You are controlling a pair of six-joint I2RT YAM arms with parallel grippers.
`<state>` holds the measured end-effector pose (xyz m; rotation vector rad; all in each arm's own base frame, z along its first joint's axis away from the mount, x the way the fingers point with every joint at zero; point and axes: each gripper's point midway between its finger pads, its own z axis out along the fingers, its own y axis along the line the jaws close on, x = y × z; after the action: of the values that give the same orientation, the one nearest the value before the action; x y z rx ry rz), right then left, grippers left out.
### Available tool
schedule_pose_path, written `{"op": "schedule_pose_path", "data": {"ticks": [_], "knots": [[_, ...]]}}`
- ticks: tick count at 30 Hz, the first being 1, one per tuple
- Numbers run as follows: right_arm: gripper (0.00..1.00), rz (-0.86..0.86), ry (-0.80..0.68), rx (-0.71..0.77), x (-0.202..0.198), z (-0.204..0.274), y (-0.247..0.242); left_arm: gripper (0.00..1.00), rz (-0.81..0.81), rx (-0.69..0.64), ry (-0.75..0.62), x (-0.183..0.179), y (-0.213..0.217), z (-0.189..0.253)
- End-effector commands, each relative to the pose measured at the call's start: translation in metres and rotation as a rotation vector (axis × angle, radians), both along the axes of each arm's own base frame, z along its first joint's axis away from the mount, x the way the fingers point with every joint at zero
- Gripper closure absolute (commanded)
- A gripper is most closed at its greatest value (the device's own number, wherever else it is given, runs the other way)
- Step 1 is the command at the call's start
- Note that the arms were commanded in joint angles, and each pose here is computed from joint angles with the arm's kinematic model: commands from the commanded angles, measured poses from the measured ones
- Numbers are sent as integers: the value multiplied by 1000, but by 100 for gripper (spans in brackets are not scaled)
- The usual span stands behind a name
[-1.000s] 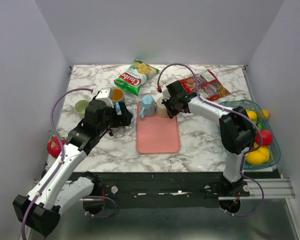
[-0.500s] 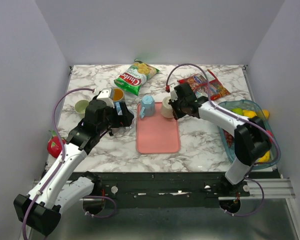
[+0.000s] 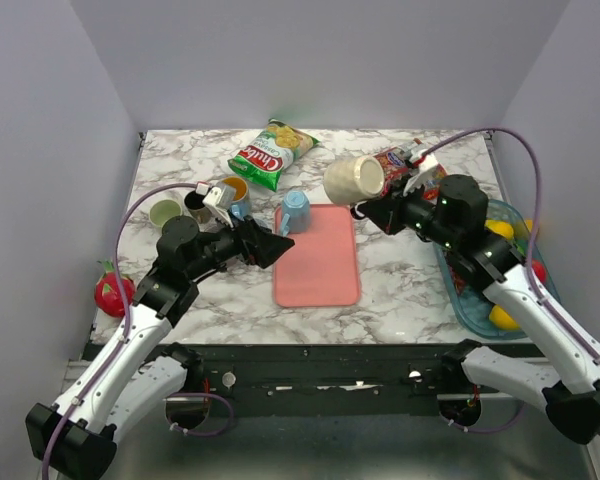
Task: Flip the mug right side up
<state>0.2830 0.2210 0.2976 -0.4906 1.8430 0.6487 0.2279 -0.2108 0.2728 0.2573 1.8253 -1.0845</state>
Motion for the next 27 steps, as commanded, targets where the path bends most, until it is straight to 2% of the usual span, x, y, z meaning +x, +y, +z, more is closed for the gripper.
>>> {"op": "schedule_pose_path", "data": {"ticks": [1,8,11,15,23,26,27], "knots": [[99,151,-100,367,-41,95,21,1,-223,-244,-205,-39,-27,74],[99,333,-126,613,-89,152,29,1,-305,-331,-300,-59,-49,110],[99,382,-141,660,-103,164,31,1,-323,-399,-341,-67,-56,128],[99,453,-140,697,-116,172,35,1,-311,-457,-378,-66,-62,147],[99,529,-133,719,-131,171,43,1,-283,-459,-363,-58,-95,159],[99,526,-127,714,-131,167,43,5,-270,-482,-361,-56,-97,162],[99,527,-129,710,-132,167,42,9,-266,-491,-362,-56,-97,164]]}}
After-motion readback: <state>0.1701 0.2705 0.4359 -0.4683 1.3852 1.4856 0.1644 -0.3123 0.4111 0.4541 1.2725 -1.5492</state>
